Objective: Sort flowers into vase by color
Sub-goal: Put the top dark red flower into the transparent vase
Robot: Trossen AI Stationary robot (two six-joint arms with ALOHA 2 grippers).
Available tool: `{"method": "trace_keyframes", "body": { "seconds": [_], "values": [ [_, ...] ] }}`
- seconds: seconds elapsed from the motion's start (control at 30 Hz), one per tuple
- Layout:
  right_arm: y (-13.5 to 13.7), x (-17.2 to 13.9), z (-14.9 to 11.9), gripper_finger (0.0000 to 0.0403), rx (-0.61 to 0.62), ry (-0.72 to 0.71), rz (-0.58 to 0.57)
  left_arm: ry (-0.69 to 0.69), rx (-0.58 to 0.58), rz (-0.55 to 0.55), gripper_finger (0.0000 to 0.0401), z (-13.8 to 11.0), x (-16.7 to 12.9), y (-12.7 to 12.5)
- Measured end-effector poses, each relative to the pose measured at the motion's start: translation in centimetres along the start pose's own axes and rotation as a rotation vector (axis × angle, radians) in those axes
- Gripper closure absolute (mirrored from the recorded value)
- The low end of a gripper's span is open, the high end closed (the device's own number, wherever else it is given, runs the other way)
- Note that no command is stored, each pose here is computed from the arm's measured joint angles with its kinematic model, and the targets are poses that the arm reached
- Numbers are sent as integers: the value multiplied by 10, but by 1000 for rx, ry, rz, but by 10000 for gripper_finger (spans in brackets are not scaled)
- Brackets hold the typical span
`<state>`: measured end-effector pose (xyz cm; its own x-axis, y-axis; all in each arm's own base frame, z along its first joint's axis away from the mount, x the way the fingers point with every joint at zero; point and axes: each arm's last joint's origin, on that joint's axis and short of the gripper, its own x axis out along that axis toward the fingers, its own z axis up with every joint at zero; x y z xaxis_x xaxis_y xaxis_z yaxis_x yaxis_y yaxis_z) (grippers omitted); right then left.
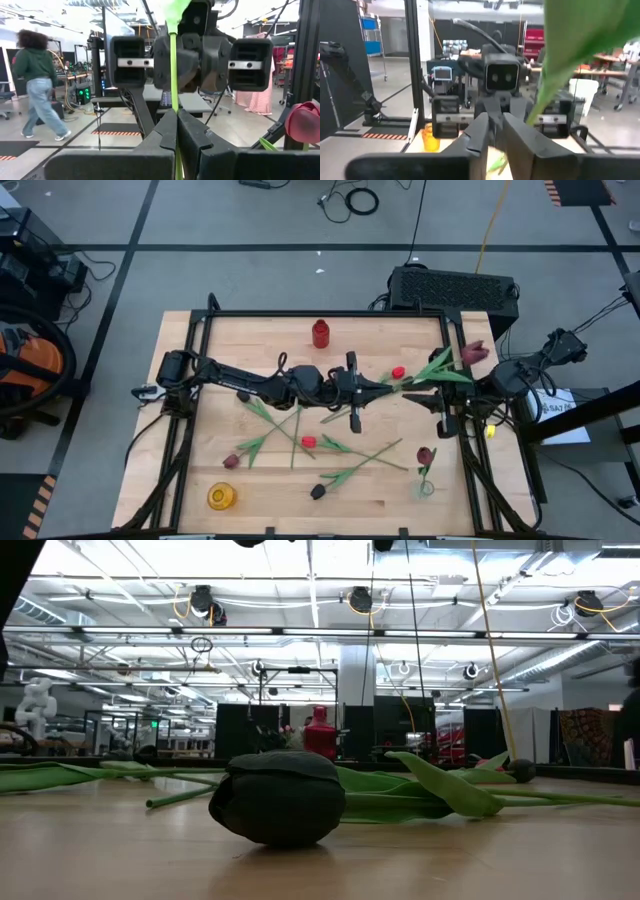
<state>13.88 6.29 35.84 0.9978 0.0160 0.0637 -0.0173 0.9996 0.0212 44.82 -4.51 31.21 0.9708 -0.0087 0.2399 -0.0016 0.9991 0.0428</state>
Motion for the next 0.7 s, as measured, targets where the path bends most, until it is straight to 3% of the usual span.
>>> {"method": "trace_keyframes", "body": {
  "seconds": [0.27, 0.4, 0.53, 0.7],
  "values": [
    [-4, -5, 2, 229, -7, -6, -26, -26, -3, -13, 395, 5, -1, -3],
    [-3, -4, 5, 191, -22, -35, -26, -23, 12, -22, 395, 5, -1, -6],
    [-2, -2, 7, 188, -32, -60, -27, -2, 16, -31, 395, 3, -2, -9],
    [-2, -1, 7, 217, -43, -59, -27, -2, 21, -35, 395, 3, -2, -10]
  ]
}}
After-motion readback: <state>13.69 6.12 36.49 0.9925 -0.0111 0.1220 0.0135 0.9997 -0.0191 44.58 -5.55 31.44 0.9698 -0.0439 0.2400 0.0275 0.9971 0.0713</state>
